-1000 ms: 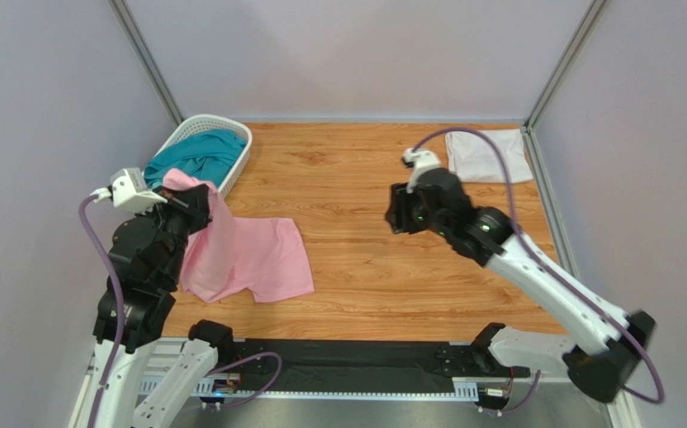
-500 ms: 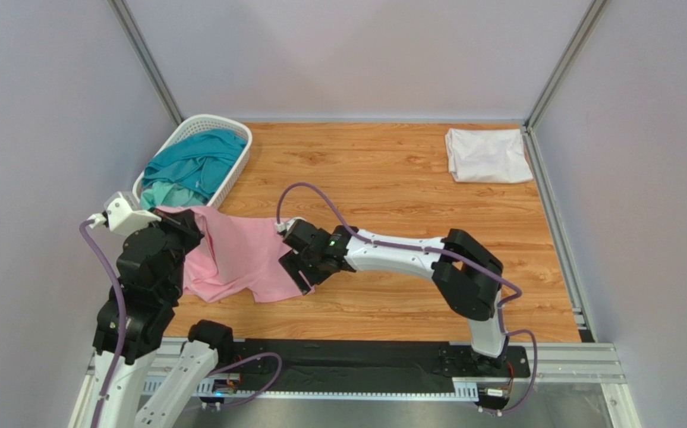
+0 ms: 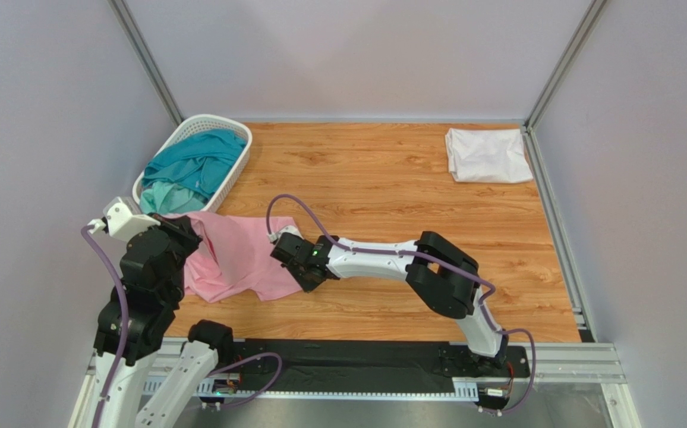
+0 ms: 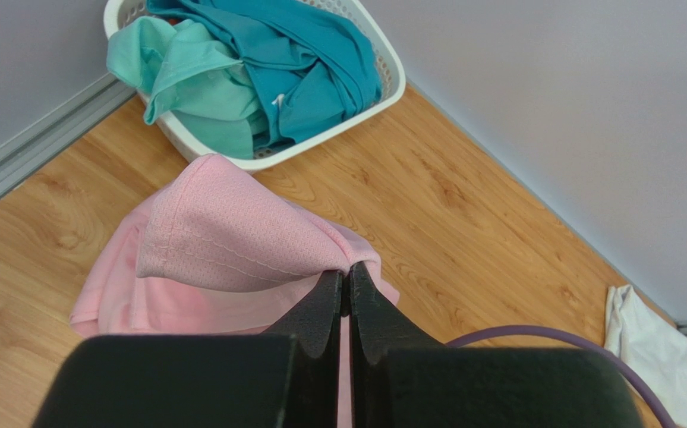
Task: Fold and stack the t-shirts
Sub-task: Flatten the tshirt out
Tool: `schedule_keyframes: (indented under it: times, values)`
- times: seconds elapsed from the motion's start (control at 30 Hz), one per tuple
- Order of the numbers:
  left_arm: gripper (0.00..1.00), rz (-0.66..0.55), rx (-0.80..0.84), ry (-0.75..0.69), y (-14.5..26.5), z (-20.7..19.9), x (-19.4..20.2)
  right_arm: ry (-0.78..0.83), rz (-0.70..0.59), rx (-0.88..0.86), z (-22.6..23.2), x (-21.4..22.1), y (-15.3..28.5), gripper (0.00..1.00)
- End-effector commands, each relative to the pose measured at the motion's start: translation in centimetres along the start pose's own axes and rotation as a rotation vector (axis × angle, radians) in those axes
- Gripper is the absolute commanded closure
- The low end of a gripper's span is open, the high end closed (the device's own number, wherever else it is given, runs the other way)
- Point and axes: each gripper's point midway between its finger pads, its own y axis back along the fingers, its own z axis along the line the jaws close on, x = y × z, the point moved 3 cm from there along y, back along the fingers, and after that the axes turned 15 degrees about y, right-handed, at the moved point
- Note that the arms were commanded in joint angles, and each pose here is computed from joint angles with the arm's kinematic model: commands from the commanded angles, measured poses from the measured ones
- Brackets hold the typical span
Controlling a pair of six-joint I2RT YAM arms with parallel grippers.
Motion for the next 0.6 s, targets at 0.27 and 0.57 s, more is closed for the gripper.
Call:
schedule_keyframes:
  times: [0.27, 0.57]
  values:
    - [1.00, -0.021, -0.018, 0.003, 0.0, 0.1, -0.5, -0.146, -0.064, 0.231, -7.5, 0.5, 4.7, 1.00]
    - [1.00, 0.034, -0.038, -0.041, -3.6, -1.5, 1.9, -0.562, -0.107, 0.350, -23.1, 9.1, 12.2, 1.00]
